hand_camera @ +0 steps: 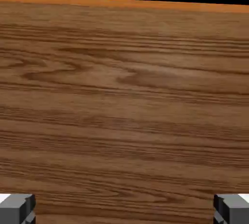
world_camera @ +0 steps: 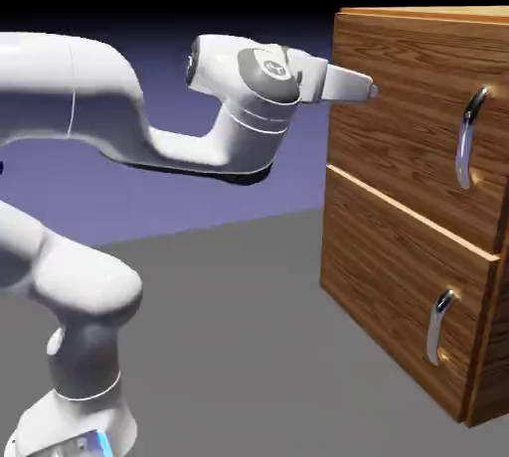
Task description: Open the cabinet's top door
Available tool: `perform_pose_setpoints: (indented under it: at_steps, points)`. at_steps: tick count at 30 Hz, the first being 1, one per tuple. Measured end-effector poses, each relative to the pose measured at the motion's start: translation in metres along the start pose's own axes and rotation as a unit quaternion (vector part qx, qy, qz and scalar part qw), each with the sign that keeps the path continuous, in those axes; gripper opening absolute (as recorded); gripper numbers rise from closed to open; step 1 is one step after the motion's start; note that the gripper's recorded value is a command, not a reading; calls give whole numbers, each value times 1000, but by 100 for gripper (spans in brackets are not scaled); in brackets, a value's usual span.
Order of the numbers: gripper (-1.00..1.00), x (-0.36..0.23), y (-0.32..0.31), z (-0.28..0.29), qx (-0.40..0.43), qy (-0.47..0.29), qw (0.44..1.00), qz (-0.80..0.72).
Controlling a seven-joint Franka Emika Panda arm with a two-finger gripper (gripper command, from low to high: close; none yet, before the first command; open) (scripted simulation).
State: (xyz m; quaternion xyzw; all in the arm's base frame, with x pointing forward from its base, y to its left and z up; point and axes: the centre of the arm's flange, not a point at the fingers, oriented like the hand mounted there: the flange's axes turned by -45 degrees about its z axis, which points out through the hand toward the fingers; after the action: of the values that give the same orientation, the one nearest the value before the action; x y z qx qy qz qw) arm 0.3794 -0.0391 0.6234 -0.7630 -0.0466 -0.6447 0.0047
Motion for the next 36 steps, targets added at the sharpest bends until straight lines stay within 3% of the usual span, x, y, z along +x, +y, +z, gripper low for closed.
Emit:
perform_pose_setpoints:
  at_steps: [28, 33, 34, 36]
  points:
    - [100, -86, 139, 67, -17, 84, 996, 28]
    - [100, -77, 141, 116, -17, 84, 996, 28]
    - [-100, -77, 141, 116, -17, 84, 996, 28]
    - [-100, -77, 141, 116, -17, 84, 996, 28]
